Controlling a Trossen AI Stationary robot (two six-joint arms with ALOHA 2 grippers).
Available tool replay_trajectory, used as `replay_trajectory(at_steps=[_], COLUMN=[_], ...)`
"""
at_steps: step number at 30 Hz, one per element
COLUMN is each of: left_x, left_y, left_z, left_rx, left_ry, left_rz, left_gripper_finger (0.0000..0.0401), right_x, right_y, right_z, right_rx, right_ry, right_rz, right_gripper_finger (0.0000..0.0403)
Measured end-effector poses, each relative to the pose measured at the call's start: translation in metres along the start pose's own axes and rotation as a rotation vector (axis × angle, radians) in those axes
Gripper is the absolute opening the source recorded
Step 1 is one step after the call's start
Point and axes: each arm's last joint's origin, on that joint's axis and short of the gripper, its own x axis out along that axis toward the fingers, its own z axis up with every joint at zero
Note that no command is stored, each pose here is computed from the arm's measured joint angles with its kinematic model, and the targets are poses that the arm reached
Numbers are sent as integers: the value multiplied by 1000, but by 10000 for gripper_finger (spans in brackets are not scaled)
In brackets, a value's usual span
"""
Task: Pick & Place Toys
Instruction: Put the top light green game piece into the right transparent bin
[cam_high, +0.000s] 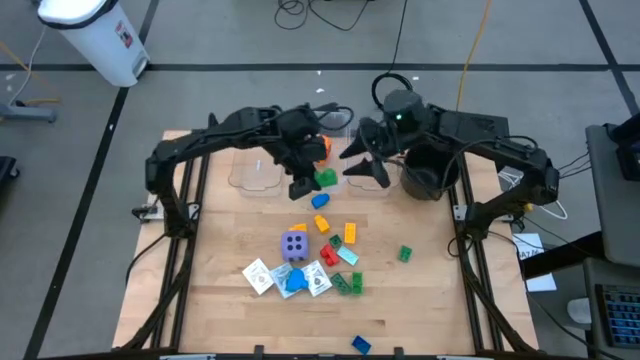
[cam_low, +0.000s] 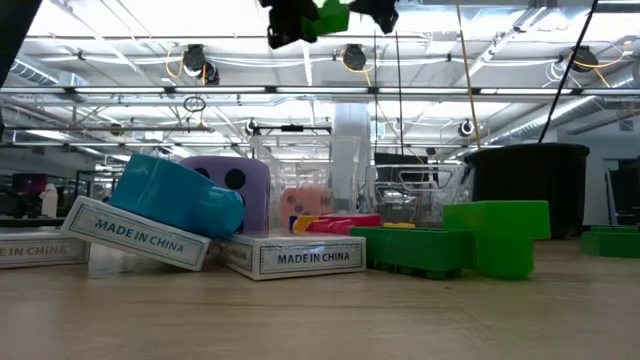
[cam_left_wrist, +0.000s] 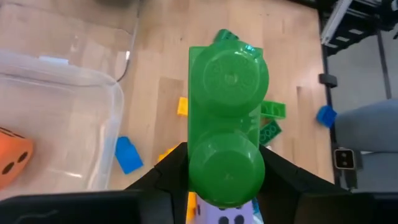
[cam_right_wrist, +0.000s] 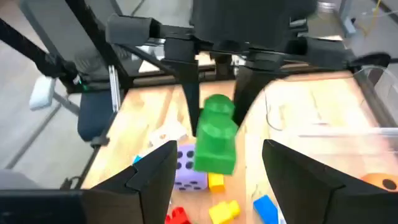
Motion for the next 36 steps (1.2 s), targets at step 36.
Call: replay_trajectory(at_steps=[36], left_x=[9], left_y=[-6], left_z=[5], left_rx=[-28], left_ry=[-21], left_rz=[57], left_gripper_finger=[146], right_x=[46], right_y=[-15], right_z=[-26], right_rx=[150], right_ry=[-31], right_rz=[28], right_gripper_finger=[185])
